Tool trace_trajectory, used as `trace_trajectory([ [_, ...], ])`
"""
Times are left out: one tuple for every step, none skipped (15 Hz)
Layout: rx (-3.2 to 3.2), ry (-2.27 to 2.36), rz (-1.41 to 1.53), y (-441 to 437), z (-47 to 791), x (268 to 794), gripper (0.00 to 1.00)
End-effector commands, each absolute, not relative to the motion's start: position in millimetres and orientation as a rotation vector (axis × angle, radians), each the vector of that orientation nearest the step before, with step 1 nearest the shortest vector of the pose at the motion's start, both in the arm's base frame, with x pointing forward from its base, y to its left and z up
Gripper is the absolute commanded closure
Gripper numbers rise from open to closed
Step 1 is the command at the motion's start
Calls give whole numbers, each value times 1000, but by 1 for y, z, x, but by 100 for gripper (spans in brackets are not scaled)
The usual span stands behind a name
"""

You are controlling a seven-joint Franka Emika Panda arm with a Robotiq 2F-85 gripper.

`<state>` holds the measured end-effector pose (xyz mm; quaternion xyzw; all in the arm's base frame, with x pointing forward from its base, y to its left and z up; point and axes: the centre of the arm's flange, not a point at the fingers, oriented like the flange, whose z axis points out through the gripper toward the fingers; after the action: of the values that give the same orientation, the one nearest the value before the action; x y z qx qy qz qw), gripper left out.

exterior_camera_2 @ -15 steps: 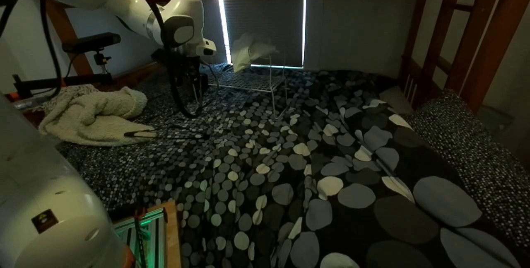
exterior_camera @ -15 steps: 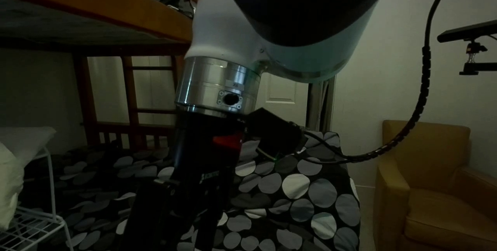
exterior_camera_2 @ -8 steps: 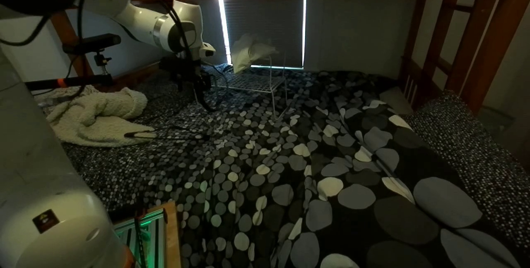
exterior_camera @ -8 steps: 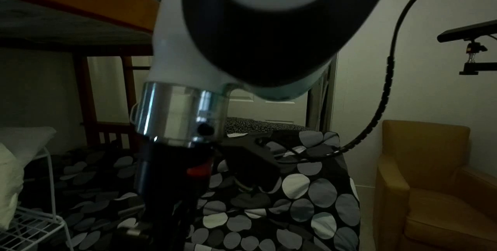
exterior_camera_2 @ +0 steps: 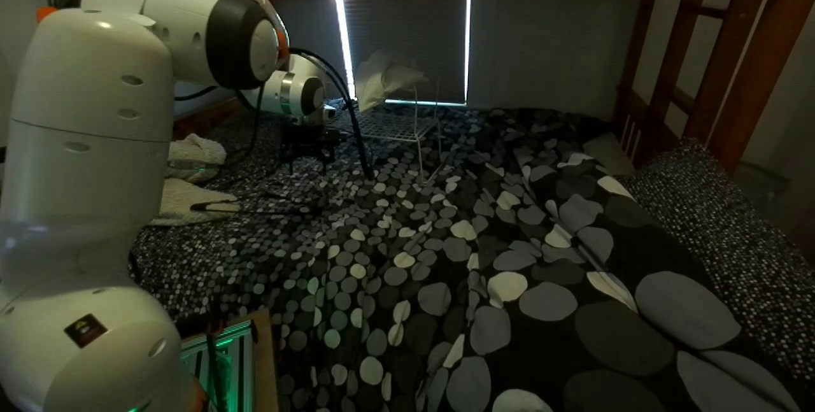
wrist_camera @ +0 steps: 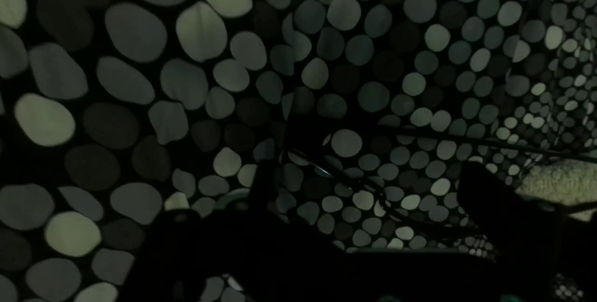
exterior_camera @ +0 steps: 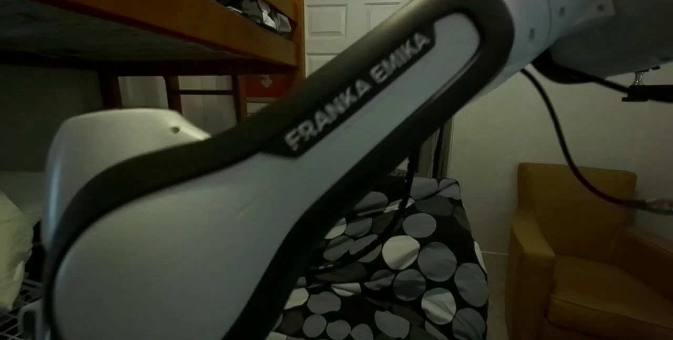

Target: Pick up the black coat hanger and put it on the bottom white rack

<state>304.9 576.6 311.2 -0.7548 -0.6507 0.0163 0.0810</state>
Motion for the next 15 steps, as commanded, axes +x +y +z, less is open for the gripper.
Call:
trace_trajectory([
  [-2240, -1953, 60, 584, 303, 302, 0],
  [-2237, -1952, 67, 586, 300, 301, 0],
  [-2240, -1949, 64, 585, 301, 303, 0],
  [-2246, -1944, 55, 584, 305, 306, 0],
  [-2214, -1965, -49, 588, 303, 307, 0],
  [-2180, -2037, -120, 596, 294, 307, 0],
  [-2136, -2078, -183, 603, 289, 308, 0],
  [-2073, -2119, -237, 611, 282, 305, 0],
  [-2025, -2161, -278, 618, 276, 305, 0],
  [-1970, -2188, -284, 622, 265, 300, 0],
  [-1922, -2216, -290, 626, 260, 298, 0],
  [-1868, -2248, -294, 632, 248, 295, 8],
  [-1828, -2281, -288, 636, 240, 294, 19],
  [-1801, -2304, -270, 638, 231, 290, 31],
  [-1770, -2318, -260, 641, 223, 288, 37],
])
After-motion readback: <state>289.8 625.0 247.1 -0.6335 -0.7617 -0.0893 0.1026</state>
